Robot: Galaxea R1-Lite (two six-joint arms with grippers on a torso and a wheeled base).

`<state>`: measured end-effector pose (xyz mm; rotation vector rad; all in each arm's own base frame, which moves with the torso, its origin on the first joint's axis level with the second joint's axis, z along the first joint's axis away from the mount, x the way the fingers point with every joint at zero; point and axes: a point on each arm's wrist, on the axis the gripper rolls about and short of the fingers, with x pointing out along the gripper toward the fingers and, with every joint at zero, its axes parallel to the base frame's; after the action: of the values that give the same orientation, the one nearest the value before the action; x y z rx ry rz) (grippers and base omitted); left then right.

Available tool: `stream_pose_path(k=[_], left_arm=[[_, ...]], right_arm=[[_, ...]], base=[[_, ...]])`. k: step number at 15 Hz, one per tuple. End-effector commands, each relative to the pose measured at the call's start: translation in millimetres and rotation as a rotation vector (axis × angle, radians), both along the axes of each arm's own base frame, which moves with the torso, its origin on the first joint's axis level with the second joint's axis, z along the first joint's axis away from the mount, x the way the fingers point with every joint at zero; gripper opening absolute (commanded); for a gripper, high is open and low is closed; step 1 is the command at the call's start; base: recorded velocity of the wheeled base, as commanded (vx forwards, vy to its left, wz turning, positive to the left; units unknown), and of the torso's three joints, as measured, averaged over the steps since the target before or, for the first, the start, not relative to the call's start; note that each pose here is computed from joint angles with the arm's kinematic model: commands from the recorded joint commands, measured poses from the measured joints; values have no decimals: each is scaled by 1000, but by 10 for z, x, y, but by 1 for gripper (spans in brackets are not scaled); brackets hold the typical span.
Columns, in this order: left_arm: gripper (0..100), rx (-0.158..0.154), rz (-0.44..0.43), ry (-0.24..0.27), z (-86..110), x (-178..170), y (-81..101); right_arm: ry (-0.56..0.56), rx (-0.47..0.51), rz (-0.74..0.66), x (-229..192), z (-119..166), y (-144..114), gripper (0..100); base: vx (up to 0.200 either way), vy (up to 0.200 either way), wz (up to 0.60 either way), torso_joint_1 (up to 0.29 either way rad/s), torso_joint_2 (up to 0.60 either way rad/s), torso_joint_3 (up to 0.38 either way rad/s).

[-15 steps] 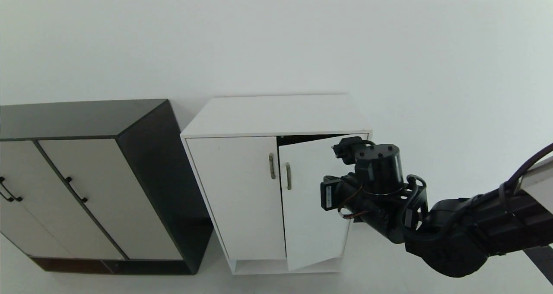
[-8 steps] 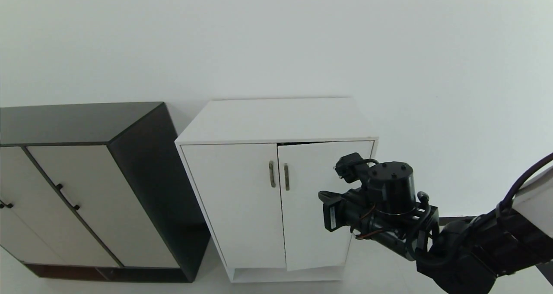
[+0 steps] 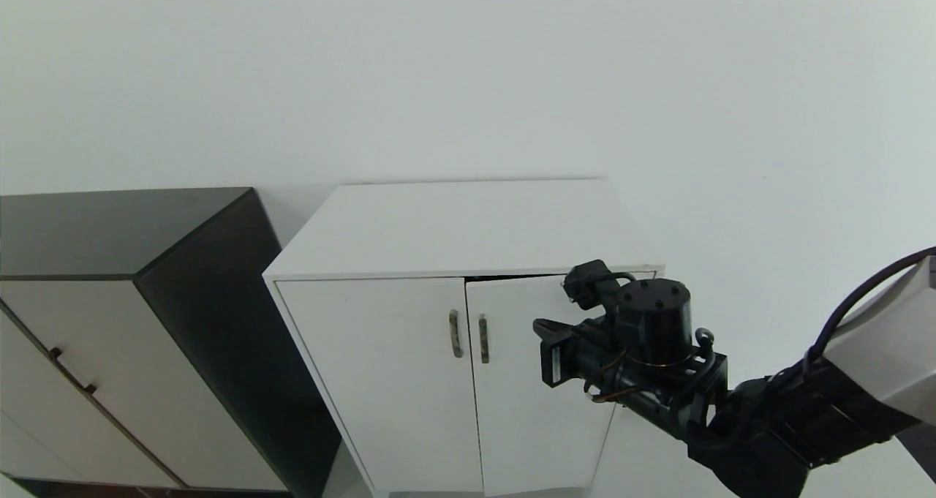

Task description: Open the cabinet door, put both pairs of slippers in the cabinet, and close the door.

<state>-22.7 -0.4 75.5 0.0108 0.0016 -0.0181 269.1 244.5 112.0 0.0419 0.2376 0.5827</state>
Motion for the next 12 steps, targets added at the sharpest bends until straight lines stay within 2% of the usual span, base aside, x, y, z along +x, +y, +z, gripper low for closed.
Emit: stream_pose_path(k=[1,12], left_arm=[[0,0,0,0,0,0,0],[0,0,0,0,0,0,0]], right_arm=[[16,-18,-8,80,-141,37,0],[-16,10,-95,597,-247,23,0]], base=[[0,0,0,0,0,0],[0,0,0,0,0,0]])
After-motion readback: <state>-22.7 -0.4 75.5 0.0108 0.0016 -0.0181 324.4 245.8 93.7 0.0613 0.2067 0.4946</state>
